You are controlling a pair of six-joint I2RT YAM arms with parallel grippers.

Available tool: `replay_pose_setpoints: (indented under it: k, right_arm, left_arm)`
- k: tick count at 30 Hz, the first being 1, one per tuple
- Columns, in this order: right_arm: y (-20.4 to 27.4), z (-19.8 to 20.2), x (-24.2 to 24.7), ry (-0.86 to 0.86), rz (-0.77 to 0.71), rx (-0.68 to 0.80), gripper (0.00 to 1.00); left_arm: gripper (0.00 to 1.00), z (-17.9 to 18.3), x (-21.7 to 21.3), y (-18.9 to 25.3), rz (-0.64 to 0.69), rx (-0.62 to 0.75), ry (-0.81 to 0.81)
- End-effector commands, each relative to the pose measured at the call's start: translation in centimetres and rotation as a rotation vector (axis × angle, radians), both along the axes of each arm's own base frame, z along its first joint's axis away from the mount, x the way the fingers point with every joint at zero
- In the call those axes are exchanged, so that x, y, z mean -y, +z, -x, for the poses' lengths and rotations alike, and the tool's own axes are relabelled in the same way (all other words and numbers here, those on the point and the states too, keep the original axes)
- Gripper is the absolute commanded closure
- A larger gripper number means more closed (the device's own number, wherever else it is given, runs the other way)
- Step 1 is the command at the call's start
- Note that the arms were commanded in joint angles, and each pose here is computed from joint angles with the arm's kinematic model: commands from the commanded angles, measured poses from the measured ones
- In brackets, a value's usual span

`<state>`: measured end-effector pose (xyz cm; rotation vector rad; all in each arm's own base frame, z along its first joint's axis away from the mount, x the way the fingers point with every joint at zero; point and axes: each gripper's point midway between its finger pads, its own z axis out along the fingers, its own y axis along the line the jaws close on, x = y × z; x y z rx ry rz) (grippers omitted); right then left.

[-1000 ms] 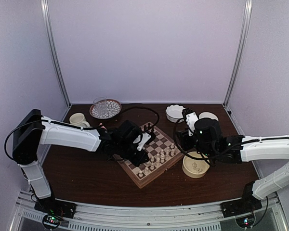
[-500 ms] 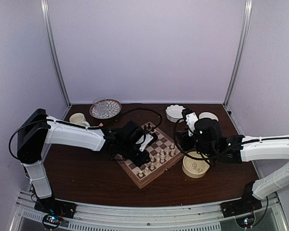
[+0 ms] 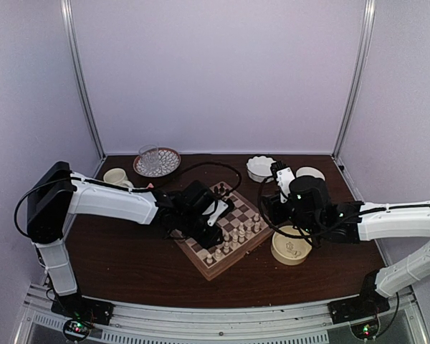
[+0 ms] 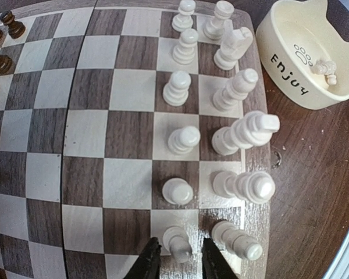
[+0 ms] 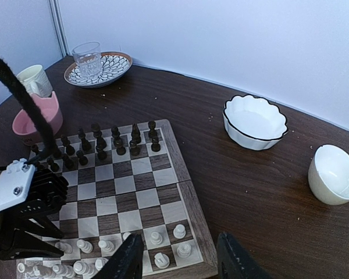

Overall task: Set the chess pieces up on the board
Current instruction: Place the pawn on c2.

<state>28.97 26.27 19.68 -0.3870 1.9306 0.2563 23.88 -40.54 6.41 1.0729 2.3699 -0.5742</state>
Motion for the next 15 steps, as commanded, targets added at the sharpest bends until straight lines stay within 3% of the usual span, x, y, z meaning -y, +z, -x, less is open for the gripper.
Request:
replay_pose_setpoints:
  k: [1, 9, 15]
  right_arm:
    - [1.7, -0.1, -0.1, 0.001, -0.028, 0.022, 0.55]
    - [1.7, -0.1, -0.1, 0.002, -0.032, 0.020, 0.55]
    - [1.5, -0.1, -0.2, 0.004, -0.027, 0.016, 0.54]
  left_arm:
    - [0.73, -0.3, 0.8, 0.9, 0.014, 0.020, -0.010]
    - [0.67, -0.5, 0.5, 2.2, 0.027, 0.043, 0.005]
    - [0.61, -1.2, -1.6, 6.0, 0.073, 0.161, 0.073]
